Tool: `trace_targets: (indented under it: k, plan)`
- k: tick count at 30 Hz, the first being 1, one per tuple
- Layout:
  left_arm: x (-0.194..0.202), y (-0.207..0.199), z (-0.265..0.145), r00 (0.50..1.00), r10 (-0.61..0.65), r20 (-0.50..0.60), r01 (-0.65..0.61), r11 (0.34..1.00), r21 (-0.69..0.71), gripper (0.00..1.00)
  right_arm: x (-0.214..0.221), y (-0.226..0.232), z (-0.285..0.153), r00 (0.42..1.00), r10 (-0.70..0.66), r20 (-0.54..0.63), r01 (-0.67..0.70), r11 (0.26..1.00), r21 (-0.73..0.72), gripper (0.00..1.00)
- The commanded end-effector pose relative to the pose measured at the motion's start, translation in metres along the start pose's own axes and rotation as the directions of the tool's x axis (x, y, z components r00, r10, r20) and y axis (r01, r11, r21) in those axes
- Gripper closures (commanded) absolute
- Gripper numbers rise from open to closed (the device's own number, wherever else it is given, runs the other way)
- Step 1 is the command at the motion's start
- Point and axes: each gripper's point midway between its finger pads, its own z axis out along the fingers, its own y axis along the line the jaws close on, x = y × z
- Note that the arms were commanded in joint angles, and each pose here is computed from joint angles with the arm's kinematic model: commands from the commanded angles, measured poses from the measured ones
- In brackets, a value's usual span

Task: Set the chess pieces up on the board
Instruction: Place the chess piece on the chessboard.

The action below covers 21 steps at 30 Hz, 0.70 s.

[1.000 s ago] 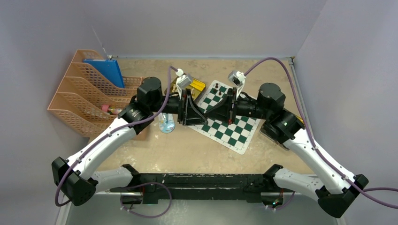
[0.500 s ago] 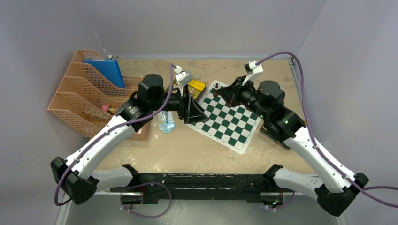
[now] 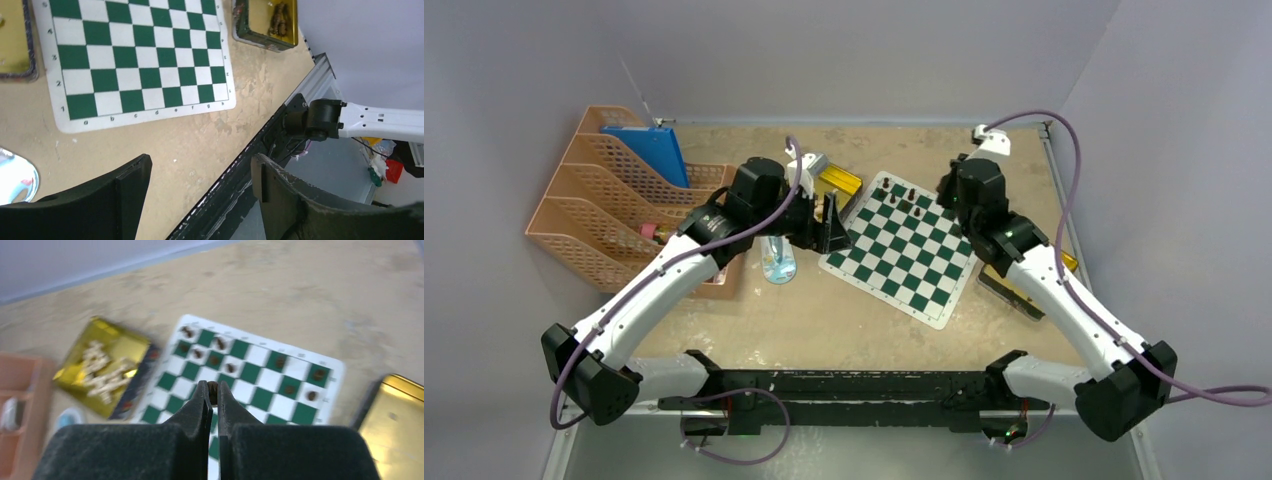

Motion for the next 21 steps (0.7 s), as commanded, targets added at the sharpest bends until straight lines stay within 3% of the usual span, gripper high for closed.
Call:
trace_targets:
  k: [1,9,21]
  plan:
    - [-0.004,0.009,-0.009,0.998,-0.067,-0.005,0.067,0.997,-0.038,0.27,-0.003,-0.058,0.019,0.998,0.040,0.056,-0.049,0.984,0.173,1.00]
    - [0.003,0.015,-0.019,0.985,-0.164,-0.057,0.163,0.986,-0.021,0.25,0.043,-0.120,0.057,0.997,0.081,0.000,-0.076,0.936,0.344,1.00]
    - [0.031,0.012,-0.019,0.963,-0.251,-0.095,0.254,0.967,0.026,0.25,0.072,-0.144,0.100,1.000,-0.026,-0.006,0.027,0.934,0.355,1.00]
